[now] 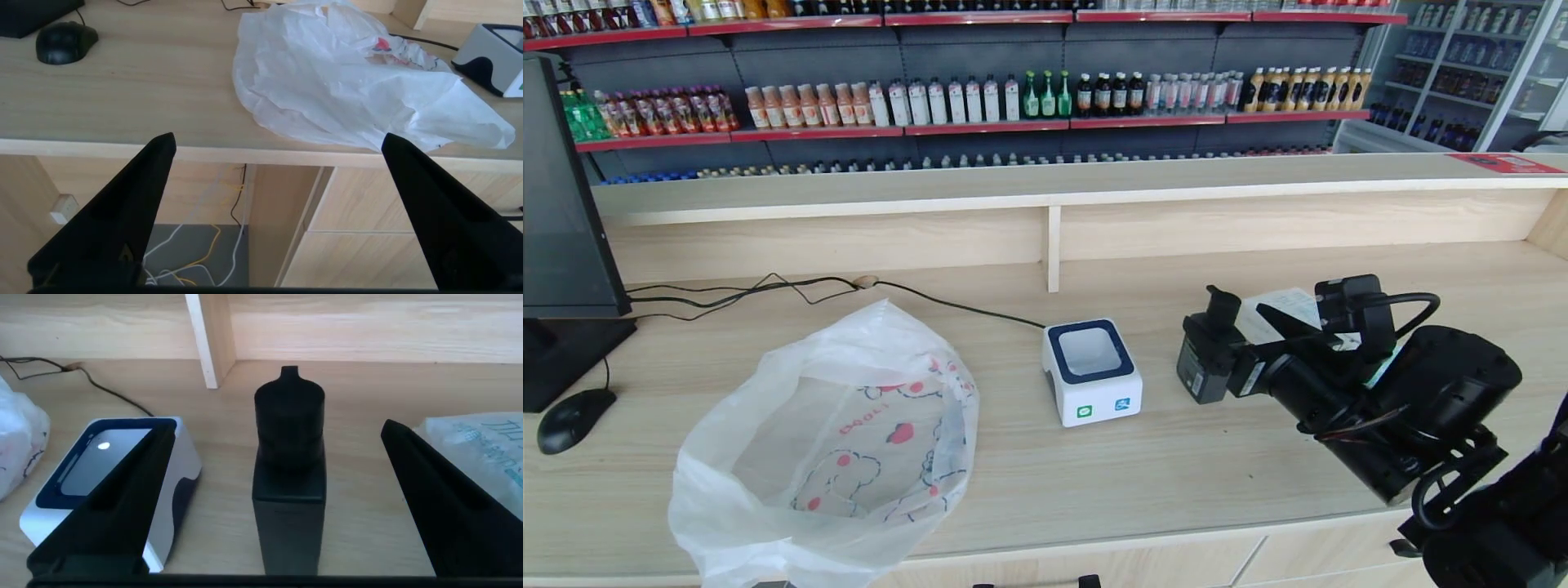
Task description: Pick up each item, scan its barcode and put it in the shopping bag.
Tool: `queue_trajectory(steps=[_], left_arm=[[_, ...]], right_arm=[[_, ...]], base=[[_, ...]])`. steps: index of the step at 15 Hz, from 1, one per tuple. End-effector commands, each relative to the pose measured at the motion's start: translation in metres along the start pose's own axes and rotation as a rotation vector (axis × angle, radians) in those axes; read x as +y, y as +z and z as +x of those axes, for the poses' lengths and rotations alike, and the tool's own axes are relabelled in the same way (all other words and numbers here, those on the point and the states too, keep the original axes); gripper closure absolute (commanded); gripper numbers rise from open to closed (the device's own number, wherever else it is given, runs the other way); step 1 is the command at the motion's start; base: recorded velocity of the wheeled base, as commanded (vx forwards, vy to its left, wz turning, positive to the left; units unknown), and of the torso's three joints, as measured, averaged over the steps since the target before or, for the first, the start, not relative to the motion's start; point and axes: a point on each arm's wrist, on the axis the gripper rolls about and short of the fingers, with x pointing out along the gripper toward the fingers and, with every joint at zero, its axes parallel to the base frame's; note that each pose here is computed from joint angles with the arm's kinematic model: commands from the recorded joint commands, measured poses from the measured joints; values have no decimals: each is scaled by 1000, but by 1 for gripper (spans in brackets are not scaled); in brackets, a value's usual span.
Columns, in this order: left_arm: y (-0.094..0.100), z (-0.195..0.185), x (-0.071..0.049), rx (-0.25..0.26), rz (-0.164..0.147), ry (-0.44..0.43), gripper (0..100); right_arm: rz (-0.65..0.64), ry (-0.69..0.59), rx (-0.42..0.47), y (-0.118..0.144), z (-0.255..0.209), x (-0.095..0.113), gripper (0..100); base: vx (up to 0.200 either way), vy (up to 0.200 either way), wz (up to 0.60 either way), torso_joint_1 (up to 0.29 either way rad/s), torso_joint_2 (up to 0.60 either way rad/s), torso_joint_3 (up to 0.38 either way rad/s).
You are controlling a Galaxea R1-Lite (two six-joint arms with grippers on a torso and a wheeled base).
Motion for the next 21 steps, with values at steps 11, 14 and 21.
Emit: queue_trajectory(steps=[11,14,21], left_arm=[[0,0,0,-3,-1,1,0],[0,0,0,-1,-1,1,0],[0,0,0,-3,-1,1,0]], right_arm=[[-3,5,46,-28,26,4,0],[5,4,57,-31,26,3,0],[18,2,89,-40,26,3,0]], base=[[0,0,0,0,0,0],[0,0,0,0,0,0],[0,0,0,0,0,0]])
